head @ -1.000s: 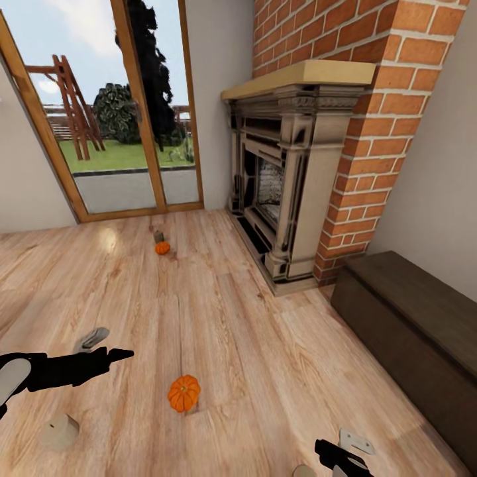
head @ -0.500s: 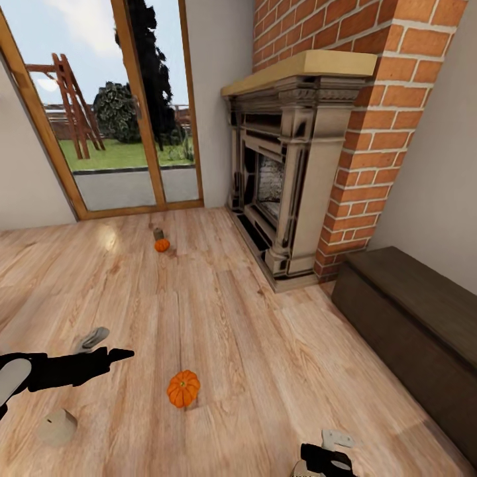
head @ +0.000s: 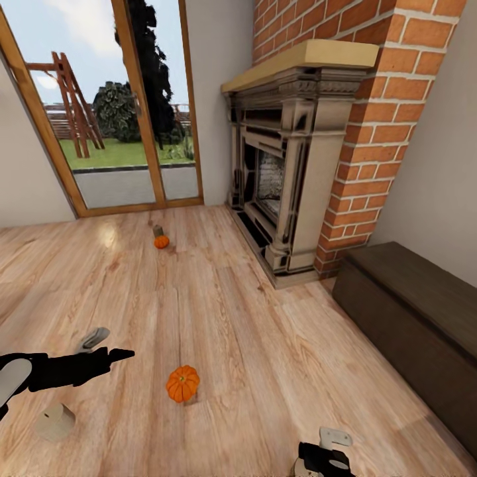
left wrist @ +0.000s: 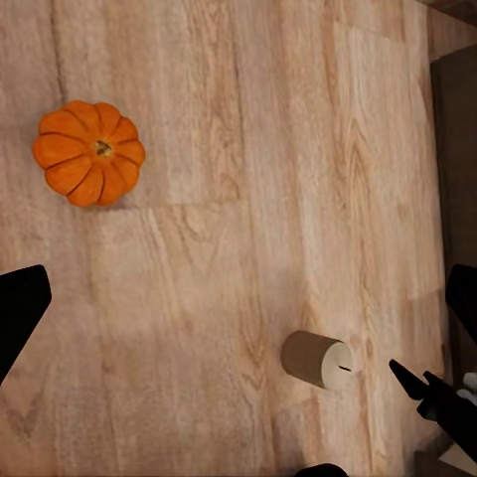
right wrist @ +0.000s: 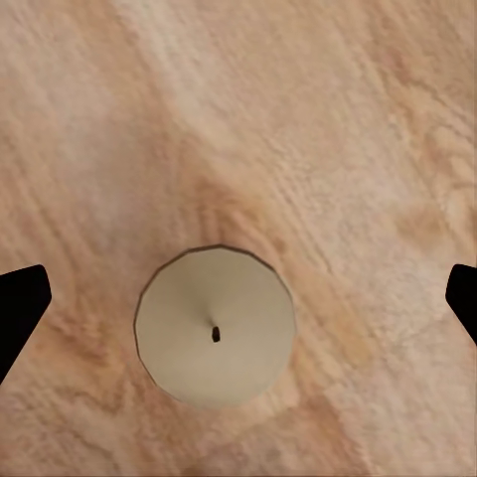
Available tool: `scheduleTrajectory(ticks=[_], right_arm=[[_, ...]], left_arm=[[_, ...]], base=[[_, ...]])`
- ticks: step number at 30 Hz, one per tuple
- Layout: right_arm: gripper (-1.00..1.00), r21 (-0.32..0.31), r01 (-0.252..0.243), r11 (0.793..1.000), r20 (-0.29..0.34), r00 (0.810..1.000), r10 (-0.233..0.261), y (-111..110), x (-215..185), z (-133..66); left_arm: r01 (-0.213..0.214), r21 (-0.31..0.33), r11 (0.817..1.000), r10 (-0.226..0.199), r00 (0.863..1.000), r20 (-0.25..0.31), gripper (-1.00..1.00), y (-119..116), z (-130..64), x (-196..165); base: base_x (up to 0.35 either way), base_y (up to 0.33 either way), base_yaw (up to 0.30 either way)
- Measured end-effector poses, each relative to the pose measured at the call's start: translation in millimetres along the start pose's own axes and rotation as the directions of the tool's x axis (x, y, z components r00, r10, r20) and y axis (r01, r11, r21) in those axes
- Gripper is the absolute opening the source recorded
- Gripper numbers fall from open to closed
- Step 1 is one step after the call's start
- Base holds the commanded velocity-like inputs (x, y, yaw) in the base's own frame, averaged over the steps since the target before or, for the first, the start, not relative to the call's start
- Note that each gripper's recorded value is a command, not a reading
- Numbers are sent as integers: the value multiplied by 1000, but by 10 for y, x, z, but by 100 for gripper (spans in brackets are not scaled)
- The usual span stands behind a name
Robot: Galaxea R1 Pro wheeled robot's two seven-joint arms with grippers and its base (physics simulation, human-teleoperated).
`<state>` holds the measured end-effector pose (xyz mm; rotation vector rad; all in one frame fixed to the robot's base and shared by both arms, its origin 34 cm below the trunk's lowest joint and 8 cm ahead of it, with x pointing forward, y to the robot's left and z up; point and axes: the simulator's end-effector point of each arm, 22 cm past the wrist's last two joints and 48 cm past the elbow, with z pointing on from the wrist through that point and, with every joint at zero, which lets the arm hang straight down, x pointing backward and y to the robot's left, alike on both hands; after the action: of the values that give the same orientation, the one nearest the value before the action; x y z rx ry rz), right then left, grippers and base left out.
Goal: Place each of the two pumpkins and all three candles from the living room inside a cabinet in the living room (use any cabinet), then make sure every cabinet is closed, and position the cauldron so it is next to a table in the living room.
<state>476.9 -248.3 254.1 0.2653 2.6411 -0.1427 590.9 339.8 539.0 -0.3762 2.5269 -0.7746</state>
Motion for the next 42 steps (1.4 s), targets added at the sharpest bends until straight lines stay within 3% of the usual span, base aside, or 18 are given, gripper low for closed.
scheduleTrajectory(ticks=[10, 18, 30, 42], right_arm=[[100, -10, 6, 1000, 2, 1000, -5, 77, 155, 159], [100, -24, 50, 998, 15, 999, -49, 166, 262, 281], [100, -23, 54, 998, 14, 998, -54, 160, 457, 487], [100, -17, 60, 998, -34, 998, -61, 132, 694, 588]], left_arm=[[1, 0, 1000, -1, 1000, 0, 100, 137, 136, 126], [2, -1, 1000, -2, 1000, 0, 100, 252, 245, 230], [1, 2, 1000, -1, 1000, 0, 100, 407, 411, 395], [23, -16, 1000, -24, 999, -39, 100, 552, 588, 507]], base=[[0, 0, 0], [0, 0, 0], [0, 0, 0], [0, 0, 0]])
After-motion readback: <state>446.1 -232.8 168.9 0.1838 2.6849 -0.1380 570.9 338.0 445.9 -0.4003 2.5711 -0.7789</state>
